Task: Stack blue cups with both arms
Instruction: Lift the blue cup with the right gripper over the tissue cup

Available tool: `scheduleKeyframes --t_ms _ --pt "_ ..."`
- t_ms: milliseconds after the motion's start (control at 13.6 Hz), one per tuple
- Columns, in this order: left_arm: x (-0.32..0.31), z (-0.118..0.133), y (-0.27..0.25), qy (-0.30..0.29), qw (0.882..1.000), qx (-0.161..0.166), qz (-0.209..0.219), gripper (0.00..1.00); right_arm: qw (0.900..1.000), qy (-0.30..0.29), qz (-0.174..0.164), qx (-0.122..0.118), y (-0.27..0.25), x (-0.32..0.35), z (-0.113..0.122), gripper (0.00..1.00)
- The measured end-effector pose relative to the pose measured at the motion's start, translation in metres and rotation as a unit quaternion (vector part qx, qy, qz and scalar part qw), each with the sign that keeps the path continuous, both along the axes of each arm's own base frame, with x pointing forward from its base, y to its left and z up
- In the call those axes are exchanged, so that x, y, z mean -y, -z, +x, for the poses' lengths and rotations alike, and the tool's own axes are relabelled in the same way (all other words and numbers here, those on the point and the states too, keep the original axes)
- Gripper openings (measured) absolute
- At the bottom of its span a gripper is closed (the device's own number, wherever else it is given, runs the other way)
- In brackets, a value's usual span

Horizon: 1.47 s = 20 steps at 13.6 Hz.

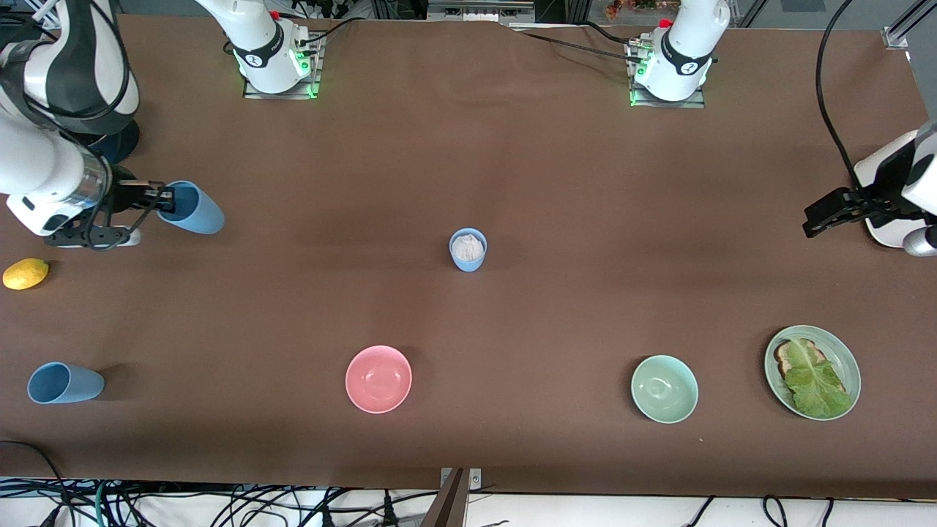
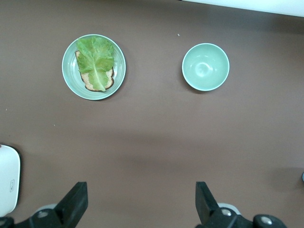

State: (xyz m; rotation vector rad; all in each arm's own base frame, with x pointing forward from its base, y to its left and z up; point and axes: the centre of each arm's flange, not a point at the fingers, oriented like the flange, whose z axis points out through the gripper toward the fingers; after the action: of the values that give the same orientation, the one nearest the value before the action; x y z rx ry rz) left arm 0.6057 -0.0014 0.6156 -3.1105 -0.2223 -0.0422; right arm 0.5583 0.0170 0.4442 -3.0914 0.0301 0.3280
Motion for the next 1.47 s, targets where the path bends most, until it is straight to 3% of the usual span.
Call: scheduleKeyframes --t_ms 221,515,663,810,957,1472 --pt "0.004 -0.020 -0.015 0.008 1.000 0.002 -0.002 1.00 0.998 0.053 0.026 -0.004 -0.001 -0.073 -0.003 0.05" --pt "0.029 -0.047 -0.032 0.029 1.000 -0.005 0.002 1.00 0.991 0.126 0.034 0.026 0.005 -0.186 -0.010 0.05" --pt "0.031 -0.055 -0.024 0.030 0.999 -0.031 0.003 1.00 0.986 0.158 0.041 0.039 0.011 -0.248 -0.018 0.05" --pt "0.017 -0.057 -0.003 0.018 0.998 -0.067 0.003 1.00 0.982 0.175 0.054 0.042 0.013 -0.310 -0.024 0.05" --pt "0.006 -0.053 0.011 0.015 0.997 -0.081 0.002 1.00 0.980 0.184 0.066 0.038 0.019 -0.366 -0.027 0.05" --pt "0.012 -0.034 0.017 0.021 0.999 -0.040 0.001 1.00 0.986 0.147 0.044 0.059 0.075 -0.428 -0.028 0.05"
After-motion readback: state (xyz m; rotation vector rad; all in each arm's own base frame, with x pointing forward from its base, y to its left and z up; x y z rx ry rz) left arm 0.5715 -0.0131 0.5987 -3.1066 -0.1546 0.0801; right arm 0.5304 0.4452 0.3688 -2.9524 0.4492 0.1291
